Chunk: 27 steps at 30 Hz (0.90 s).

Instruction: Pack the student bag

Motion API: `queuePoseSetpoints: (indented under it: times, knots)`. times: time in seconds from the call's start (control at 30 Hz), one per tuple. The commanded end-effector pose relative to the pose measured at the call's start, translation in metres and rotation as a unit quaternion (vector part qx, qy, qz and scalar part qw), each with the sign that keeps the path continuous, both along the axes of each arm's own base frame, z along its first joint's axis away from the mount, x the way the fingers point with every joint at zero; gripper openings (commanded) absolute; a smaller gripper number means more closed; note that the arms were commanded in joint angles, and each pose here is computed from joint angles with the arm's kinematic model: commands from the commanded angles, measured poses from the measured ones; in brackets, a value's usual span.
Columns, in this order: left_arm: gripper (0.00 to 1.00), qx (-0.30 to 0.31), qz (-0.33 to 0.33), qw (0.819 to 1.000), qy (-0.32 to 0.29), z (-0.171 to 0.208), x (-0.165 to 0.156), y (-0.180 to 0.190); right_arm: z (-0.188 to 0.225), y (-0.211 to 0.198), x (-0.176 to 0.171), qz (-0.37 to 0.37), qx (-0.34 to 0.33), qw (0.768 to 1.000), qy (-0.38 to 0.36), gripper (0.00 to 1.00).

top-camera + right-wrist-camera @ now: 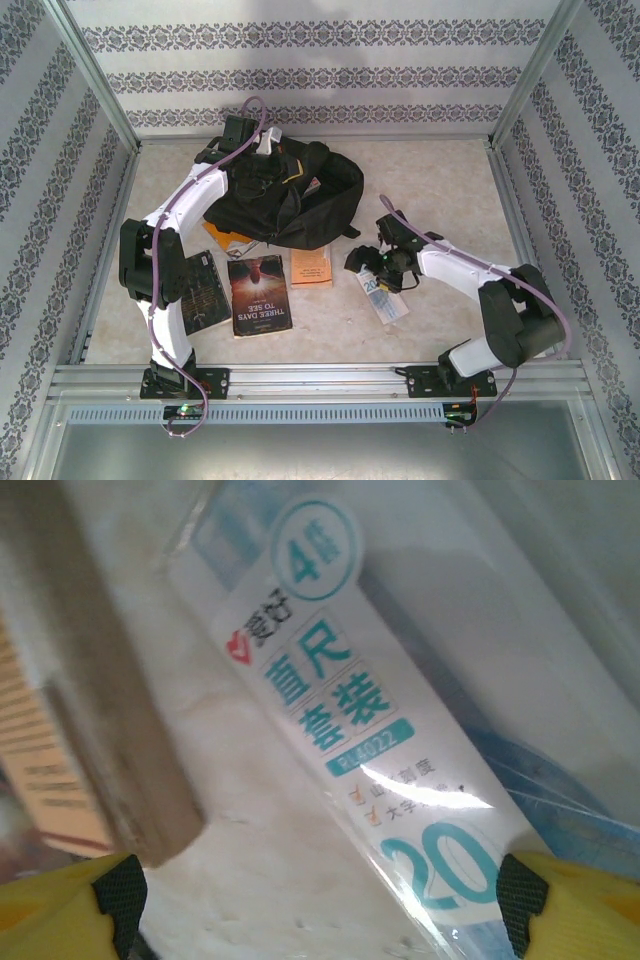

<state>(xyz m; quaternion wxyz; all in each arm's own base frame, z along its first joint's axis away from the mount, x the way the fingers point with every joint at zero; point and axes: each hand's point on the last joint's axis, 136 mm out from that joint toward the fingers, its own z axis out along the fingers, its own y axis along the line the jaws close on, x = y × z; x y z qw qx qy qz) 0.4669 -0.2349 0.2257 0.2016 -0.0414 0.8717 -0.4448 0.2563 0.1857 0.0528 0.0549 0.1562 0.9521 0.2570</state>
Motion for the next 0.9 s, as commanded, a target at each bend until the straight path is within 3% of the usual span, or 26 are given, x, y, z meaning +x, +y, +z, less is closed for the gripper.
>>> queuePoseSetpoints:
  times: [0.0,0.2,0.33,0.67,0.87]
  knots:
    - [0.00,-0.009,-0.014,0.999,-0.028,0.031,-0.008,-0.002,0.020,-0.017,0.005,-0.025,0.011,0.999,-0.041,0.92]
    - [0.00,-0.011,-0.013,0.999,-0.029,0.033,-0.008,-0.001,-0.008,-0.086,-0.014,-0.064,-0.119,0.991,0.013,0.95]
    - [0.00,-0.011,-0.013,0.999,-0.032,0.035,-0.008,0.000,-0.022,-0.088,-0.024,-0.056,-0.128,0.990,0.030,0.97]
    - [0.00,-0.012,-0.013,0.999,-0.033,0.037,-0.009,0.000,-0.022,-0.034,-0.044,0.016,-0.113,0.993,0.032,0.98]
    - [0.00,-0.012,-0.013,0.999,-0.033,0.037,-0.009,0.001,0.008,0.027,-0.050,0.062,-0.024,0.998,-0.001,0.98]
